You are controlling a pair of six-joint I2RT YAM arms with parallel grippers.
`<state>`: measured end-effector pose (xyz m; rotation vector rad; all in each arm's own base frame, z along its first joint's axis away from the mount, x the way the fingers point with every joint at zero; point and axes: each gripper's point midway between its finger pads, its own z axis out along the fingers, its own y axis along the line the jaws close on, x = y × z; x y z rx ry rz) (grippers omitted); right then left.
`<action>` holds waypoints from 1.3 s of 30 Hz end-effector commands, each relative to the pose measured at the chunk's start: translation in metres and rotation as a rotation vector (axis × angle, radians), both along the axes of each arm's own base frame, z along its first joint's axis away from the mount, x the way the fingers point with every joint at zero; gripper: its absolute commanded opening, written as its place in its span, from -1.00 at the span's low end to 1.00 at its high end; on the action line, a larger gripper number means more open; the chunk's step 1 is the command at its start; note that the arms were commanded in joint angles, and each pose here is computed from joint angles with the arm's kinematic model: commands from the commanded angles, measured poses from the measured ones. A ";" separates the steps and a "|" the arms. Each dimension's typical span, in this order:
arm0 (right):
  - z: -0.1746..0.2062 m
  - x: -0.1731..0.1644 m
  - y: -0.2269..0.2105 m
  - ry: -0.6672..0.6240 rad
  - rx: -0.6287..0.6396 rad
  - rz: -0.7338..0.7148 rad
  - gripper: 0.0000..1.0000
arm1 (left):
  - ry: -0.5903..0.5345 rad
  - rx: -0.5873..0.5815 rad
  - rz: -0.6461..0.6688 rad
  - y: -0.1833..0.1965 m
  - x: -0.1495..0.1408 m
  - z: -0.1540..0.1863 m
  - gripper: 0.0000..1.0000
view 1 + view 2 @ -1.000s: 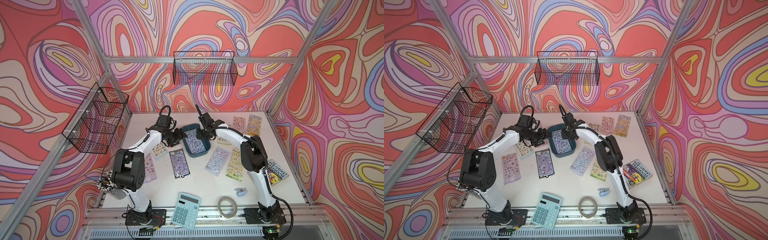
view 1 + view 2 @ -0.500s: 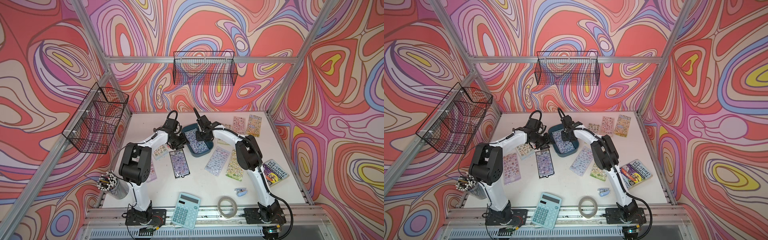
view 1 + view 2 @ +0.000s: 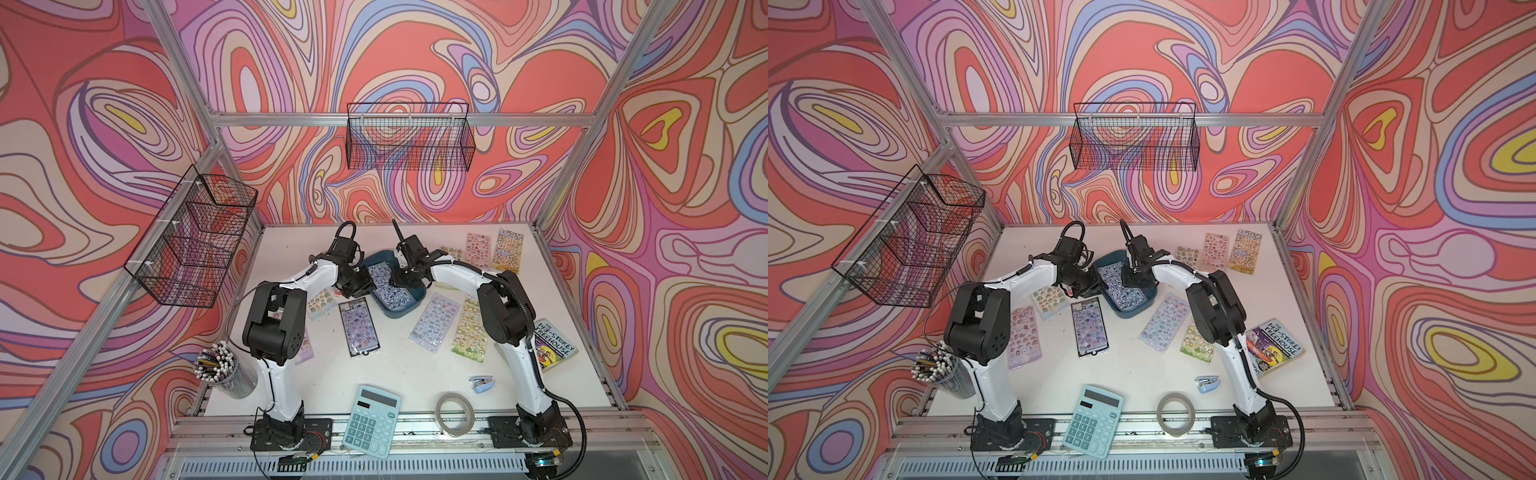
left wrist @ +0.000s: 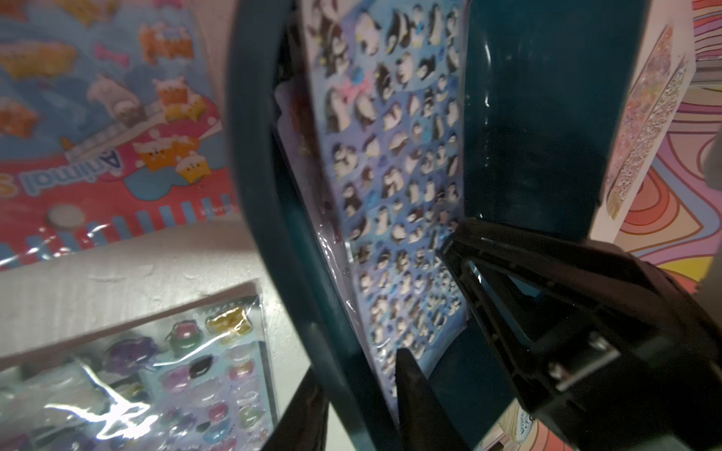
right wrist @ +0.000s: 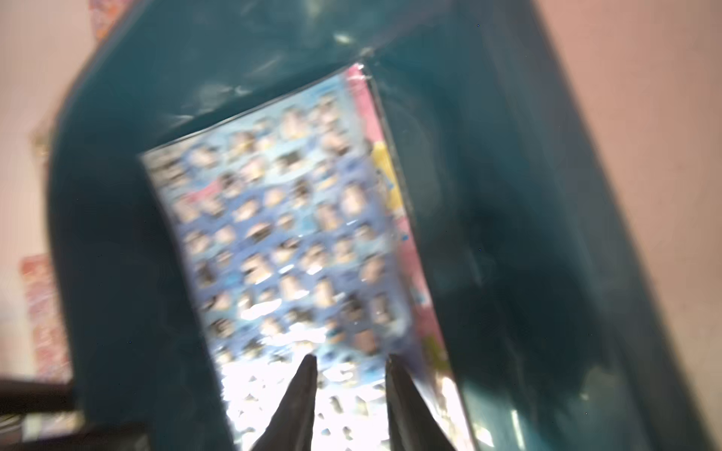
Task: Take the stickers out of the storage box
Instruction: Pick up the sticker from the storage box.
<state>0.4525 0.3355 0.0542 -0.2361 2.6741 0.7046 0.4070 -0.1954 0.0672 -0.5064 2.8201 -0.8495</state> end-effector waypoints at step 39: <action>-0.026 0.010 -0.007 -0.006 -0.140 -0.009 -0.05 | -0.007 0.063 -0.004 0.003 0.042 -0.005 -0.72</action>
